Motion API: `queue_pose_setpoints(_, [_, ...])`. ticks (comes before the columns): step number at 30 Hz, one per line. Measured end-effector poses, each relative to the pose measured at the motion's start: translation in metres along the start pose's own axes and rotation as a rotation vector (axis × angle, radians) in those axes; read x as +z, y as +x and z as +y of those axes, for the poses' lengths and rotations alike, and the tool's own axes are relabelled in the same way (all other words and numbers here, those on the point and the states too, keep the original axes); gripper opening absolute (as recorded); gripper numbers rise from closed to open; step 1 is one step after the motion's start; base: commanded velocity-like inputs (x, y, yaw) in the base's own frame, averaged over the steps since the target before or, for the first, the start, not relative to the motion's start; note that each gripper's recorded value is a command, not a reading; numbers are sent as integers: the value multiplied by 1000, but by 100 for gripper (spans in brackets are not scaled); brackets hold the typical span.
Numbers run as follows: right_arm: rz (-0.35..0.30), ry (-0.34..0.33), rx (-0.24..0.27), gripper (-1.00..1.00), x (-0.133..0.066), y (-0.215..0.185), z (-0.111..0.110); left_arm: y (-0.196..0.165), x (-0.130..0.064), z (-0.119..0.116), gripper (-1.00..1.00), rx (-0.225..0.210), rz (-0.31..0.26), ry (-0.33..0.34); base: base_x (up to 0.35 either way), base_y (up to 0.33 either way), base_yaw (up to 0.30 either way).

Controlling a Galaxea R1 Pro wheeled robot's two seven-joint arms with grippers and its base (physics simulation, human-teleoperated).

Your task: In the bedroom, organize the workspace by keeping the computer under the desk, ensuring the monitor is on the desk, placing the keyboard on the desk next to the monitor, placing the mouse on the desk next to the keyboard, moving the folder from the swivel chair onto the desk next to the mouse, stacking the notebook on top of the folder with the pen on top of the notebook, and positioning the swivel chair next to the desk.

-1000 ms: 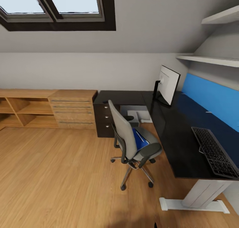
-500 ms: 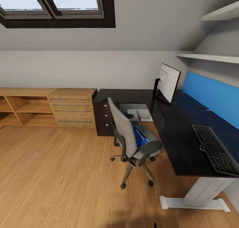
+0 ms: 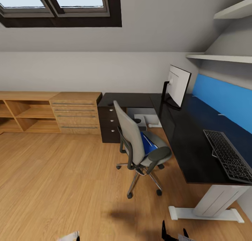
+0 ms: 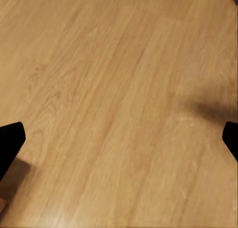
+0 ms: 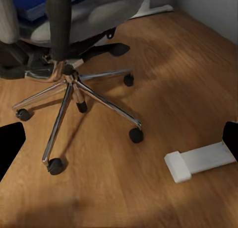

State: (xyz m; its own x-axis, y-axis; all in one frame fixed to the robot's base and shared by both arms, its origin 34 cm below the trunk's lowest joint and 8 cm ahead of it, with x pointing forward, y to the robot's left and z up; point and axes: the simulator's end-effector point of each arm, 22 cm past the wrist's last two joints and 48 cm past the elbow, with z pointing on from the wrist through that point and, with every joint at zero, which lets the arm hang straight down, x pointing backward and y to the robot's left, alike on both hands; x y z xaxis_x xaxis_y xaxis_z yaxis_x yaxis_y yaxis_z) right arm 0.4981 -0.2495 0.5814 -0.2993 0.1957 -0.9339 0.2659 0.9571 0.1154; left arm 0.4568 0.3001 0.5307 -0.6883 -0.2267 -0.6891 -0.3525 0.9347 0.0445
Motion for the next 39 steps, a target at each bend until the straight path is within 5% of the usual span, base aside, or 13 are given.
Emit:
queue_pose_setpoints(3, [-89, 23, 45, 100, 14, -25, 12, -58, 4, -25, 100, -11, -11, 43, 0, 0, 0])
queue_pose_setpoints(7, [-257, 105, 145, 100, 36, -88, 29, -147, -24, -55, 100, -7, -31, 121, 0, 0, 0])
queue_pose_setpoints(11, [-286, 114, 128, 100, 44, -122, 37, -189, -44, -66, 100, -22, -88, 161, 0, 0, 0])
queue_pose_setpoints(15, [-133, 119, -8, 100, 49, -179, 63, -212, -58, -72, 100, -48, -132, 164, 0, 0, 0])
queue_pose_setpoints(20, [98, 81, -153, 100, 48, -160, 90, -207, -57, -73, 100, -86, -133, 126, 0, 0, 0])
queue_pose_setpoints(29, [149, 45, -202, 100, 65, -162, 110, -199, -49, -75, 100, -129, -158, 105, 0, 0, 0])
queue_pose_setpoints(36, [307, 22, -281, 100, 78, -76, 108, -188, -39, -69, 100, -153, -155, 95, 0, 0, 0])
queue_pose_setpoints(39, [265, 48, -254, 100, 88, -96, 102, -185, -31, -55, 100, -172, -153, 73, 0, 0, 0])
